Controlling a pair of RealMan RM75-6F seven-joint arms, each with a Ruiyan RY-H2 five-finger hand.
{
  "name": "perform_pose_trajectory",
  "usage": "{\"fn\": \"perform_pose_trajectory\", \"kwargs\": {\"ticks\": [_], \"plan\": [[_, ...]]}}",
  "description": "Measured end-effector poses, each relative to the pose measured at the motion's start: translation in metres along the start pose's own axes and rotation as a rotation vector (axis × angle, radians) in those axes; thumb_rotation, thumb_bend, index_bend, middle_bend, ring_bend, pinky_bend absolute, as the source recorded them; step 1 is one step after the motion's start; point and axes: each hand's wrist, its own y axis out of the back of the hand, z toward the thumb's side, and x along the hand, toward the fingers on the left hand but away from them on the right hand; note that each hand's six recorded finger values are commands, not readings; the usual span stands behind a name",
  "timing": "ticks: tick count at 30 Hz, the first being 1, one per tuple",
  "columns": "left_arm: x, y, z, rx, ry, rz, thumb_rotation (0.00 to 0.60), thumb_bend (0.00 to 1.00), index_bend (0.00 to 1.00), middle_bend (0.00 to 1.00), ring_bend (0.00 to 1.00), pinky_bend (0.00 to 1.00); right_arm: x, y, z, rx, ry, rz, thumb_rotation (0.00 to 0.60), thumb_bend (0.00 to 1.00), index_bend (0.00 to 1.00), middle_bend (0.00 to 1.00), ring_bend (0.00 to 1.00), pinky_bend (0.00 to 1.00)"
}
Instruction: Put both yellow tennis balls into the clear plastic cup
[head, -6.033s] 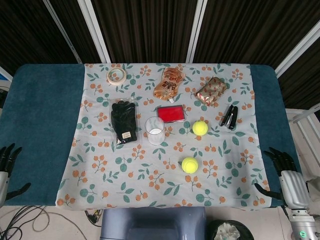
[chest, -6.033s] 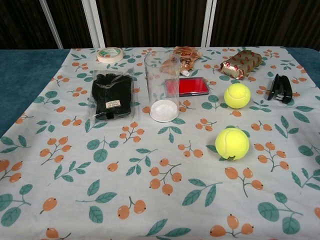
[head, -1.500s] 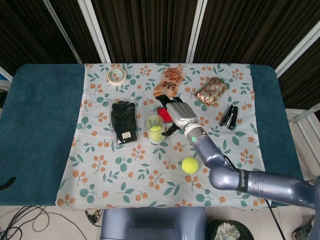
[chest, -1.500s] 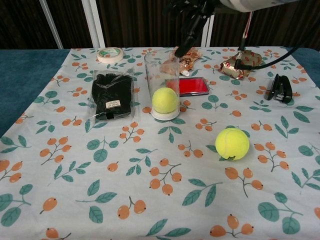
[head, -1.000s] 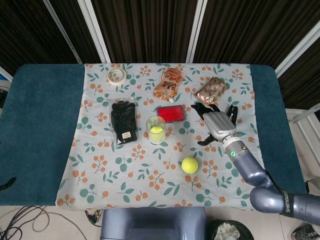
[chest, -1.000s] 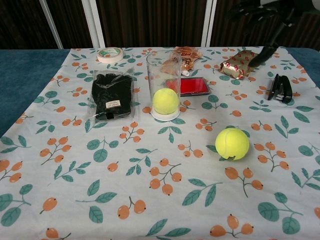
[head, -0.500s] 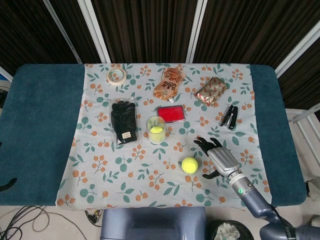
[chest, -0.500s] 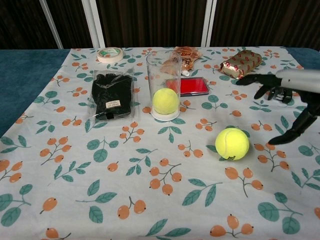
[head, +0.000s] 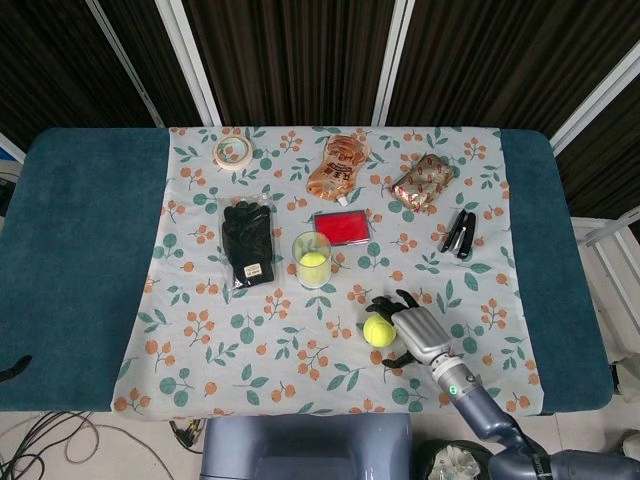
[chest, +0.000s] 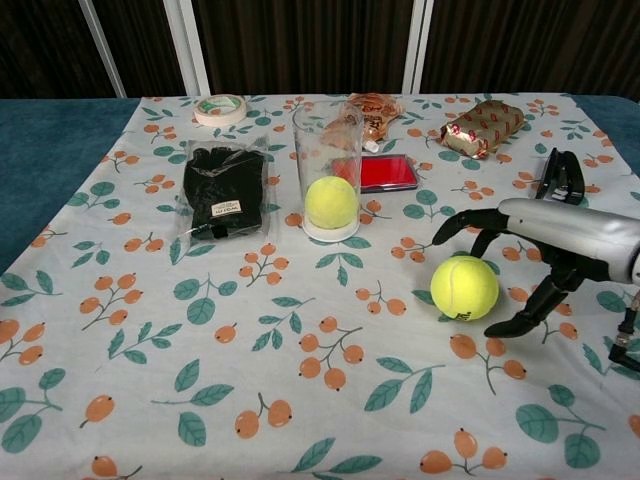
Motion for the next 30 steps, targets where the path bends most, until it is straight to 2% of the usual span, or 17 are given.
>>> {"fn": "perform_pose_trajectory", "kwargs": {"ticks": [5, 11, 18, 23, 30], "plan": [[0.0, 0.0, -0.001, 0.0, 0.004, 0.001, 0.6, 0.04, 0.1, 0.0, 0.0, 0.1, -0.011, -0.007, 0.002, 0.026, 0.002, 0.006, 0.6, 0.39, 0.37, 0.26, 0.4, 0.02], [0.0, 0.002, -0.002, -0.002, 0.006, 0.004, 0.6, 0.04, 0.1, 0.0, 0.0, 0.1, -0.018, -0.006, 0.006, 0.021, 0.001, -0.016, 0.6, 0.59, 0.54, 0.43, 0.59, 0.21], [0.0, 0.003, -0.003, -0.004, 0.014, 0.003, 0.6, 0.04, 0.11, 0.0, 0.0, 0.11, -0.023, 0.006, 0.009, 0.017, -0.008, -0.058, 0.6, 0.62, 0.58, 0.46, 0.62, 0.39], [0.0, 0.003, -0.004, -0.006, 0.015, 0.002, 0.6, 0.04, 0.11, 0.0, 0.0, 0.11, -0.028, 0.038, 0.012, 0.005, -0.003, -0.112, 0.6, 0.62, 0.58, 0.46, 0.62, 0.48], [-0.001, 0.002, -0.002, -0.003, 0.01, -0.003, 0.6, 0.04, 0.11, 0.0, 0.0, 0.11, -0.044, 0.122, 0.022, 0.057, 0.013, -0.246, 0.6, 0.62, 0.58, 0.46, 0.62, 0.58]]}}
